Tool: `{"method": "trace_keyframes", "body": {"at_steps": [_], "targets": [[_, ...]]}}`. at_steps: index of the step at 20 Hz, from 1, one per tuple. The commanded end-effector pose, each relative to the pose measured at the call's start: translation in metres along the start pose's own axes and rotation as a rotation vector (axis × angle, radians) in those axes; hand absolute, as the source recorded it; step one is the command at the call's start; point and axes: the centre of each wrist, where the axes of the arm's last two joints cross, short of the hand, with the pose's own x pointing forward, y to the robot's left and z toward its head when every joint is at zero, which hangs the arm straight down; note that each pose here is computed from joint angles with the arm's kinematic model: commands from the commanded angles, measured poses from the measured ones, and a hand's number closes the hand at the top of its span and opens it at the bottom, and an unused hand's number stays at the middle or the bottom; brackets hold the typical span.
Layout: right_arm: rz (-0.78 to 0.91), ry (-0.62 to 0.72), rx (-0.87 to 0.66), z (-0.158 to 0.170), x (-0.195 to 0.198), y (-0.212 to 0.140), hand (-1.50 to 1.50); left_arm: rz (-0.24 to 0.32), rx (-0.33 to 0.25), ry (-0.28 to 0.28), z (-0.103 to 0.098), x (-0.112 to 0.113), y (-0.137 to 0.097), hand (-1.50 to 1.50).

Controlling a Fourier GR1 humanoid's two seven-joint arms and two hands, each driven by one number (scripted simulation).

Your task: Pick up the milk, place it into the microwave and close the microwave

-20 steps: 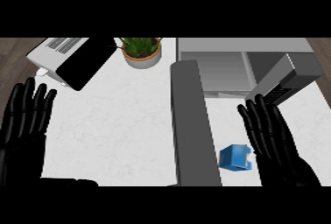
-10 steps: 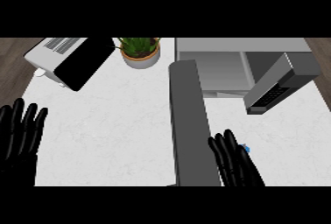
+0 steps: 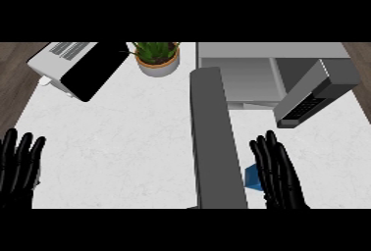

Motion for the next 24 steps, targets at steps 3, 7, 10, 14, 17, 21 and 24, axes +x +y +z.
{"method": "trace_keyframes", "body": {"at_steps": [3,7,10,14,17,21,24], "targets": [[0.03,0.061,-0.075,-0.004,-0.031,-0.03,-1.5,0.002,-0.016,-0.01,0.015,0.003,0.005,-1.5],[0.015,0.078,-0.102,0.017,-0.06,-0.029,-1.5,0.015,0.012,-0.006,0.017,-0.004,0.017,-1.5],[0.044,0.109,-0.112,0.012,-0.064,-0.04,-1.5,-0.003,0.001,0.01,0.019,-0.005,0.015,-1.5],[0.085,0.122,-0.143,0.035,-0.092,-0.055,-1.5,0.014,-0.006,0.008,0.02,0.004,0.0,-1.5],[0.052,0.129,-0.201,0.015,-0.109,-0.087,-1.5,0.012,-0.006,-0.002,0.026,0.003,0.017,-1.5],[0.086,0.13,-0.202,0.044,-0.105,-0.078,-1.5,-0.01,0.001,-0.002,0.047,0.008,0.013,-1.5],[0.105,0.159,-0.17,0.046,-0.128,-0.099,-1.5,-0.003,-0.015,0.007,0.031,0.01,0.022,-1.5]]}}
